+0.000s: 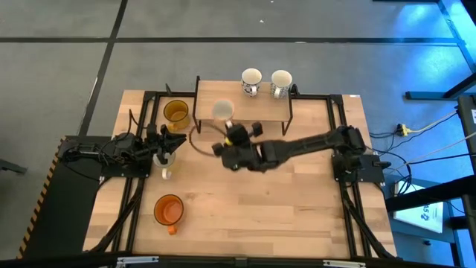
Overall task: Place coffee mugs
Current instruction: Put the yellow patterned mug on the shelf, then put the light yellow mug on the shelf
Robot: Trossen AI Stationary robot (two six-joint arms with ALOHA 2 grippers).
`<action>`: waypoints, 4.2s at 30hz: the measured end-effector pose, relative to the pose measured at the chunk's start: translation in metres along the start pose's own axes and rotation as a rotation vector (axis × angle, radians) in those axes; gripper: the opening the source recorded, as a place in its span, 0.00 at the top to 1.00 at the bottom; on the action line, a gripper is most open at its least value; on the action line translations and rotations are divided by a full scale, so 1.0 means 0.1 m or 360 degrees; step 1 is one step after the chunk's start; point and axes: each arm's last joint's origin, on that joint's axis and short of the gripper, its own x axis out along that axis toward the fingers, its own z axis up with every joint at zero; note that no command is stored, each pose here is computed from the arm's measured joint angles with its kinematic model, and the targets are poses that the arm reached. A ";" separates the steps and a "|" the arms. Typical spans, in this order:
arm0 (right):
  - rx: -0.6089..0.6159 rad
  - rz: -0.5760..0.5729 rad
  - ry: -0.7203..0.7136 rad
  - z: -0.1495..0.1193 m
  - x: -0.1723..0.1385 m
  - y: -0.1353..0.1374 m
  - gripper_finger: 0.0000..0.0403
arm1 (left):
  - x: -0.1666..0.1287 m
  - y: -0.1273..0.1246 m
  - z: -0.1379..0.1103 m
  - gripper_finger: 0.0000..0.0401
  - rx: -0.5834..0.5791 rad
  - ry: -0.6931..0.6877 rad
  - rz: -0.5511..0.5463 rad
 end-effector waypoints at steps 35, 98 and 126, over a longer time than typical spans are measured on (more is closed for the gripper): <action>0.0299 -0.0274 -0.0071 0.04 1.47 -0.38 0.91 | 0.00 0.03 -0.04 0.75 0.0037 0.0041 0.0091; -0.0089 0.0734 0.0162 0.65 -0.08 -0.17 0.52 | 0.00 -0.02 -0.04 0.75 -0.0045 0.0119 -0.0142; -0.0068 0.0932 0.1083 -1.38 -1.64 -0.08 0.52 | 0.37 -0.67 0.89 0.71 0.0478 0.1802 0.0416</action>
